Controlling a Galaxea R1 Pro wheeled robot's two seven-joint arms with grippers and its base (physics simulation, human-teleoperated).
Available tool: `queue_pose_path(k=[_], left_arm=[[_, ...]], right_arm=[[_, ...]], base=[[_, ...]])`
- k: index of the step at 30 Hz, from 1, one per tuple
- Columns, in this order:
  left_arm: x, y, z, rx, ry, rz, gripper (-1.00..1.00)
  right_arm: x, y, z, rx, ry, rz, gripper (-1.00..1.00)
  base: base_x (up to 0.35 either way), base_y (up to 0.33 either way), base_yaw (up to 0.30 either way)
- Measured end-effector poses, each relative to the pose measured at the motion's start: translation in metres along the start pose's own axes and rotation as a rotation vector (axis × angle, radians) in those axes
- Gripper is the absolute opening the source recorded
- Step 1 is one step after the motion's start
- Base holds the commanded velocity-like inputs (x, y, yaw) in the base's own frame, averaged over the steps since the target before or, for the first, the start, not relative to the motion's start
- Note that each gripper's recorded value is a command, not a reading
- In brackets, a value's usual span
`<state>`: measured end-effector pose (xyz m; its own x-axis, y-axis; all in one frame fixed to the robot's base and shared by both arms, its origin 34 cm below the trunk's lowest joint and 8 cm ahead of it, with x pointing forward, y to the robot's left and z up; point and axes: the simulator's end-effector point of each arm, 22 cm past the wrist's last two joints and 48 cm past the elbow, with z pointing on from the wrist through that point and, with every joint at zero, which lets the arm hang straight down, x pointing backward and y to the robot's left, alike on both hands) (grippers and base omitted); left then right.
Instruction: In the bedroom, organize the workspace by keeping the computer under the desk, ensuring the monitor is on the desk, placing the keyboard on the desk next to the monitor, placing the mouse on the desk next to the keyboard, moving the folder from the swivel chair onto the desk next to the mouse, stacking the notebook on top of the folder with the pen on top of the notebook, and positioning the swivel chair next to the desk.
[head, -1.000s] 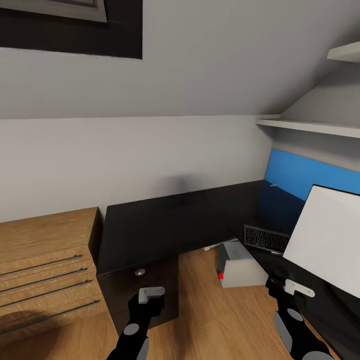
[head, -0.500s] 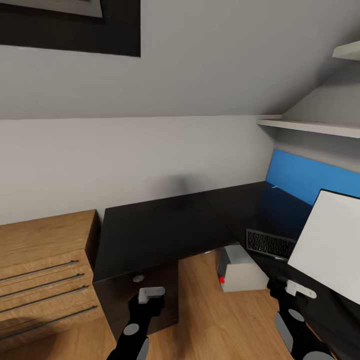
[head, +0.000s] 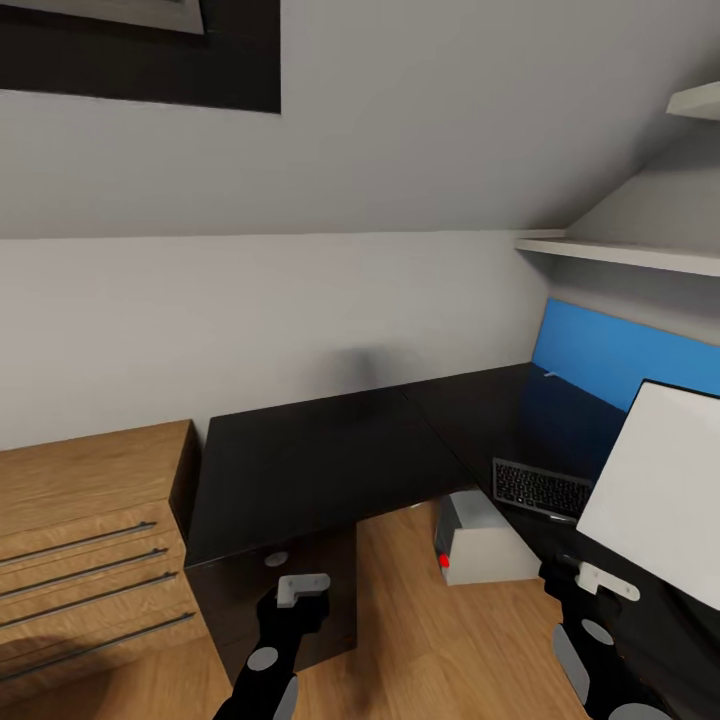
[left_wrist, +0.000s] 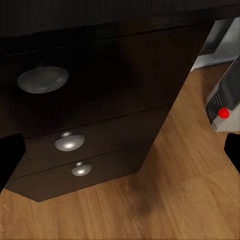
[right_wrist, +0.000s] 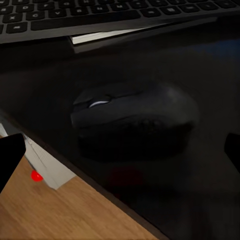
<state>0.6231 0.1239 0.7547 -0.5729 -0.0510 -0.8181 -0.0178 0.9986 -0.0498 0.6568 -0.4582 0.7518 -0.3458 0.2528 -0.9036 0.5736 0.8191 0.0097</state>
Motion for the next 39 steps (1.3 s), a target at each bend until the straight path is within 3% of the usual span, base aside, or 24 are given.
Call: queue_pose_path(k=[39], left_arm=[[0.0003, 0.0003, 0.0, -0.001, 0.001, 0.0, 1.0]], right_arm=[[-0.0004, -0.0013, 0.0004, 0.002, 0.0, 0.0, 1.0]], base=[[0.024, -0.019, 0.0]])
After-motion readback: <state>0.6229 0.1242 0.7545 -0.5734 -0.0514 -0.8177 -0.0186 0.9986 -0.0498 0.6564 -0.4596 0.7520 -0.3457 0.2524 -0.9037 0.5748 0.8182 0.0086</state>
